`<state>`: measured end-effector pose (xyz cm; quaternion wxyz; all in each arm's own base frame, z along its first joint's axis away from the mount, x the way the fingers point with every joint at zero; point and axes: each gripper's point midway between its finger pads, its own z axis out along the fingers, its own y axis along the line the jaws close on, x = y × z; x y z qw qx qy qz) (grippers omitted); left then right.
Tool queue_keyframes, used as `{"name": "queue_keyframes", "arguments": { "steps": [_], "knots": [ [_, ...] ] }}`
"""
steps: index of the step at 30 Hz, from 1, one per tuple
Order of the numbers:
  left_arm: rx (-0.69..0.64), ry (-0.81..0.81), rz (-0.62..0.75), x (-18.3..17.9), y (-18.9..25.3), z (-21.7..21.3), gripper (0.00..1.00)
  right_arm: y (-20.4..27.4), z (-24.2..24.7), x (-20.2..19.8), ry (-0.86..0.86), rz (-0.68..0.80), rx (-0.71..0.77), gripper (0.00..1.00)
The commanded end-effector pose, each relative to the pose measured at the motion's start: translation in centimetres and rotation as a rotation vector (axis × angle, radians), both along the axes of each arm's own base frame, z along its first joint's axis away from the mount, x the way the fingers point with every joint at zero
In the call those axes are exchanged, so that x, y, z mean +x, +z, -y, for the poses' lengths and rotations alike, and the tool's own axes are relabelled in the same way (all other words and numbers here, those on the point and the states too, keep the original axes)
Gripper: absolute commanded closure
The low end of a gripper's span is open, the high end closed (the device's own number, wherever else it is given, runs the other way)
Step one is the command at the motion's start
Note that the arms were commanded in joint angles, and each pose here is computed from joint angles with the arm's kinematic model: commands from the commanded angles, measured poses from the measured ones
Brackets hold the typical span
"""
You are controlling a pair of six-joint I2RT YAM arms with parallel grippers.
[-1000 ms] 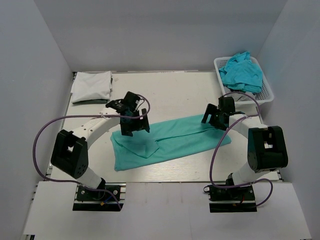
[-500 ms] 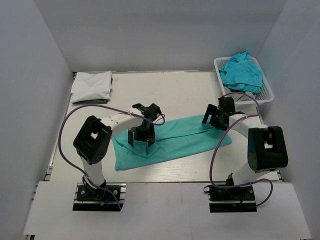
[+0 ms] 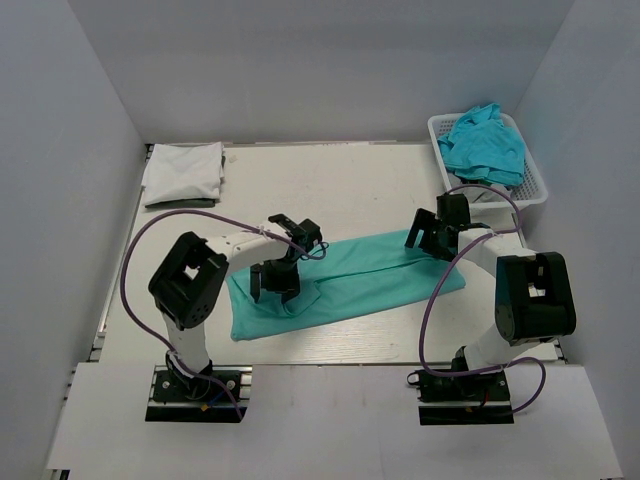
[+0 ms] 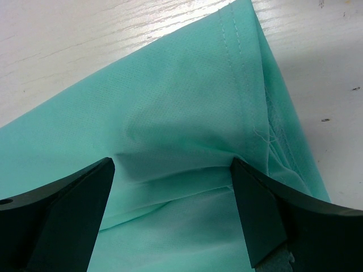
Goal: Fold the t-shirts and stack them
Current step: Fold the other side of the tshirt into a rectangle
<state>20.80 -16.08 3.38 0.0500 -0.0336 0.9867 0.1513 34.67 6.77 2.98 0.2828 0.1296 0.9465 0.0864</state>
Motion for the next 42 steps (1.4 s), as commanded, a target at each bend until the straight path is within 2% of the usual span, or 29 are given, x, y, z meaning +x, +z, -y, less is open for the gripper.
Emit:
{"name": "queue_keyframes", "arguments": {
  "steps": [1,5,7,8,10,11,14,15,16,22,24,27,29,31,35,38,42],
  "knots": [
    [0.041,0.022,0.01,-1.2,1.0,-1.6,0.24,0.3,0.6,-0.2,-0.01,-0.002,-0.022,0.1],
    [-0.021,0.026,-0.052,-4.0,1.4,-1.7,0.29,0.3,0.8,-0.3,-0.017,0.002,-0.027,0.1],
    [-0.057,0.05,-0.107,-6.4,1.4,-2.2,0.29,0.4,0.8,-0.4,-0.016,0.002,-0.031,0.1],
    [-0.115,0.053,-0.104,-7.1,2.2,-1.9,0.29,0.5,0.9,-0.3,-0.021,0.007,-0.032,0.1],
    [-0.122,0.055,-0.111,-8.2,2.9,-2.7,0.29,0.5,0.9,-0.3,-0.018,0.006,-0.032,0.1],
    [-0.117,0.058,-0.129,-8.9,3.5,-3.1,0.24,0.5,0.9,-0.3,-0.018,0.004,-0.03,0.1],
    [-0.153,0.062,-0.076,-8.2,5.2,-2.7,0.13,0.4,0.6,-0.2,-0.011,0.006,-0.022,0.1],
    [-0.186,0.055,-0.021,-7.0,6.2,-1.9,0.02,0.5,0.6,-0.2,-0.01,0.007,-0.022,0.1],
    [-0.217,0.041,0.029,-5.7,6.6,-1.1,0.0,0.7,0.6,-0.1,-0.01,0.013,-0.019,0.1],
    [-0.333,-0.006,0.172,0.9,6.9,3.7,0.0,2.6,0.4,0.5,0.021,0.091,-0.019,0.1],
    [-0.348,-0.037,0.145,1.7,5.5,5.0,0.0,3.0,0.3,0.6,0.024,0.106,-0.015,0.1],
    [-0.352,-0.064,0.056,0.3,2.8,5.1,0.0,3.3,0.5,0.6,0.022,0.108,-0.023,0.1],
    [-0.331,-0.076,-0.015,-2.1,0.7,4.3,0.0,3.2,0.5,0.6,0.021,0.107,-0.027,0.1],
    [-0.37,-0.087,-0.05,-3.6,-0.3,4.2,0.0,3.1,0.6,0.5,0.018,0.101,-0.027,0.1],
    [-0.349,-0.067,-0.09,-6.5,-1.9,1.7,0.0,2.8,0.3,0.5,0.035,0.092,-0.023,0.1],
    [-0.321,-0.057,-0.082,-6.8,-2.3,0.9,0.0,2.5,0.1,0.5,0.055,0.084,-0.023,0.1],
    [-0.281,-0.064,-0.01,-4.4,0.1,1.2,0.0,4.2,-0.2,0.8,0.093,0.134,-0.032,0.1]
  ]
}}
